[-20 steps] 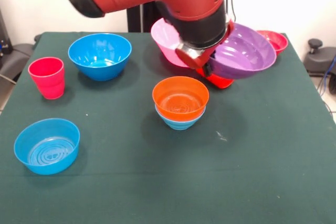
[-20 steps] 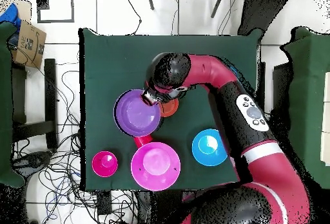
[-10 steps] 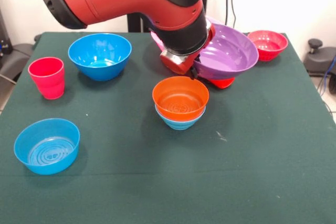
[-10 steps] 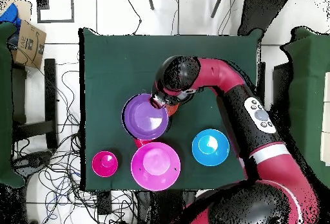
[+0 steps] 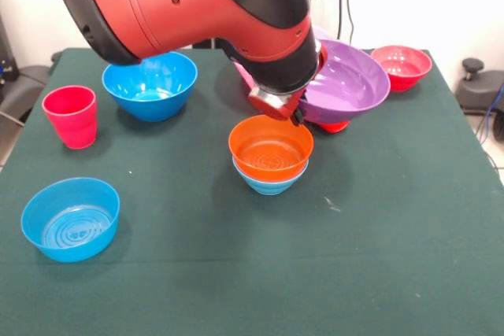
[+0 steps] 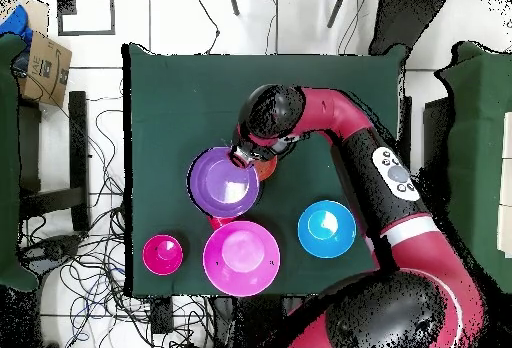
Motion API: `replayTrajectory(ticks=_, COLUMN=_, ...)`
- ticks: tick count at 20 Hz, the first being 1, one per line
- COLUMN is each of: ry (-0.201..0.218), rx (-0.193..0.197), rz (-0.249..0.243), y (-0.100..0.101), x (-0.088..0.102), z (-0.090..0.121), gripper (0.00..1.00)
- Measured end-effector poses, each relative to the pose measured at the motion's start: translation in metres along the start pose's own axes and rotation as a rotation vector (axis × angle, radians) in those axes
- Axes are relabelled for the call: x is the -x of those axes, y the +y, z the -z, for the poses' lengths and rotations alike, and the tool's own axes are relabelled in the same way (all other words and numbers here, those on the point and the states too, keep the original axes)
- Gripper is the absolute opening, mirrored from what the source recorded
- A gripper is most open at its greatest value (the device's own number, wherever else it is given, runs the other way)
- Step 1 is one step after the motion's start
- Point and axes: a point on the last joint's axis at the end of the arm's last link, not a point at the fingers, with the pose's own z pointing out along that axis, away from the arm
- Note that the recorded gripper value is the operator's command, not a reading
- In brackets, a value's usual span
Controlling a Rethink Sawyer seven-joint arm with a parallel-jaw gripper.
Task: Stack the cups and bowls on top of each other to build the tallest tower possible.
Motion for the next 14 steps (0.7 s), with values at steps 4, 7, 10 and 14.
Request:
replayTrajectory(ticks=4, ry=-0.03, rx=0.003, rz=0.035, y=-0.009, x=0.009, z=-0.002, gripper=0.0)
replayTrajectory(ticks=7, ry=-0.047, rx=0.006, rz=0.064, y=-0.018, x=0.014, z=-0.002, gripper=0.0)
replayTrajectory(ticks=10, ry=-0.057, rx=0.012, rz=0.107, y=-0.027, x=0.017, z=0.001, gripper=0.0)
replayTrajectory(ticks=14, ry=-0.049, rx=0.03, rz=0.144, y=-0.034, x=0.018, z=0.005, gripper=0.0)
